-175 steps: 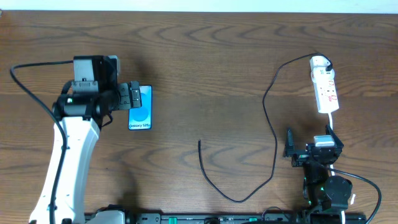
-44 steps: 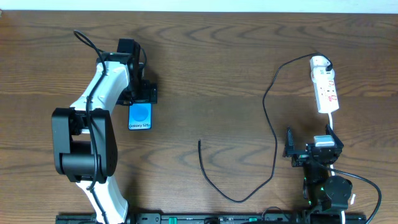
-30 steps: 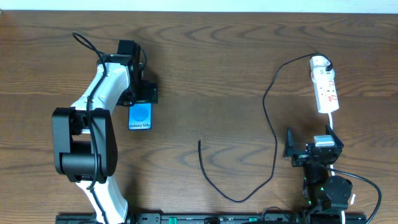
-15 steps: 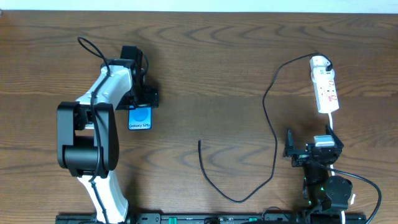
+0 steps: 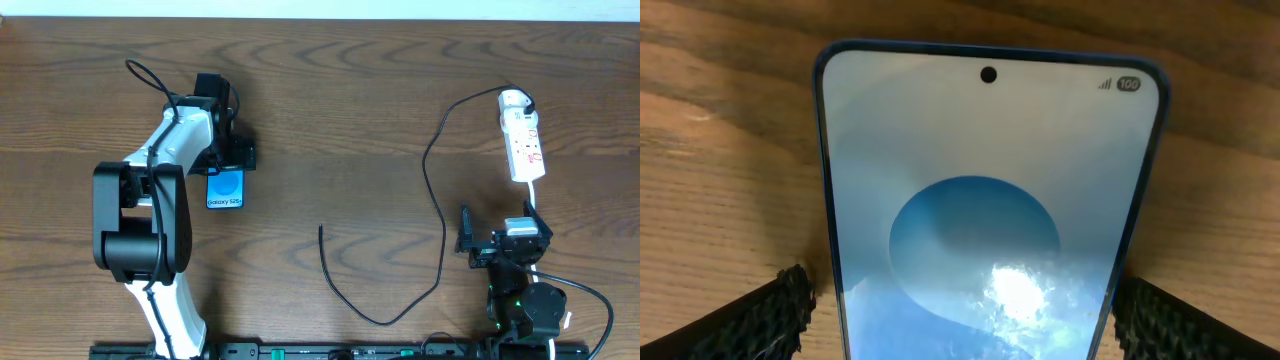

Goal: Plug charger to phone and switch on socket
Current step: 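Lower the open left gripper around the phone's top edge, then close the left gripper on the phone's sides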

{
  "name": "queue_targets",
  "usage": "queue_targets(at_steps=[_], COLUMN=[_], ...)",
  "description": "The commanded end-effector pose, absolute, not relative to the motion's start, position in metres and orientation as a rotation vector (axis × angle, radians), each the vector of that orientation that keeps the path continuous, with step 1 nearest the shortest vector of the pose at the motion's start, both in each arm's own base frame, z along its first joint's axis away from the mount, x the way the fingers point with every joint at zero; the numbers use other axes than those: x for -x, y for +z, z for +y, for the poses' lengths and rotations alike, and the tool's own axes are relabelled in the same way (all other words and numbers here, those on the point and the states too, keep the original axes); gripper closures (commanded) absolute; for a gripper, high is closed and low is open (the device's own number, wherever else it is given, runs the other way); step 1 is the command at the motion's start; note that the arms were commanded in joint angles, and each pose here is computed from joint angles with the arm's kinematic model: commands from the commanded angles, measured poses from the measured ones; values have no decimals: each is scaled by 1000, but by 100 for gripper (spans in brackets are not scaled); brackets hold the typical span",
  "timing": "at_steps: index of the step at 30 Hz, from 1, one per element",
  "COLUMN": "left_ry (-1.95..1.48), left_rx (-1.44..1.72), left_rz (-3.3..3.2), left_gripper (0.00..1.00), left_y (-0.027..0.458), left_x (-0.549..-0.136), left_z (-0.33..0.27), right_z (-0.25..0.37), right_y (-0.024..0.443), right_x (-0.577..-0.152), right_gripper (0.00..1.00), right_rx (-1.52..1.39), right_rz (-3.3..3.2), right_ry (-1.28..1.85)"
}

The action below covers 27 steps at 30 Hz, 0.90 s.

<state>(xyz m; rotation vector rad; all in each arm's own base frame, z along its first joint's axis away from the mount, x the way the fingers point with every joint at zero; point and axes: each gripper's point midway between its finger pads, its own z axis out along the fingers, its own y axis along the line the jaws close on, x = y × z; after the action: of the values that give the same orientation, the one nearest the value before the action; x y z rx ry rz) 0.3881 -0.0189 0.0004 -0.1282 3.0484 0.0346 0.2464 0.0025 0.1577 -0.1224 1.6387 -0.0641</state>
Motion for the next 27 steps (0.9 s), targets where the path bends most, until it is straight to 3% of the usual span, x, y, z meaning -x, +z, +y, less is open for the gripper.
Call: queue_targets(at_steps=[1, 27], left_ry=[49, 52], left_rx=[146, 147], left_rz=[3058, 3077], left_gripper=[2, 2], left_y=[-5, -16], left_x=[-386, -376], left_z=[-16, -16], right_z=[2, 2], right_y=[157, 157], right_x=[-246, -246], right_gripper=[1, 1], right_rx=[132, 132], right_rz=[1637, 1637], right_ry=[-77, -77])
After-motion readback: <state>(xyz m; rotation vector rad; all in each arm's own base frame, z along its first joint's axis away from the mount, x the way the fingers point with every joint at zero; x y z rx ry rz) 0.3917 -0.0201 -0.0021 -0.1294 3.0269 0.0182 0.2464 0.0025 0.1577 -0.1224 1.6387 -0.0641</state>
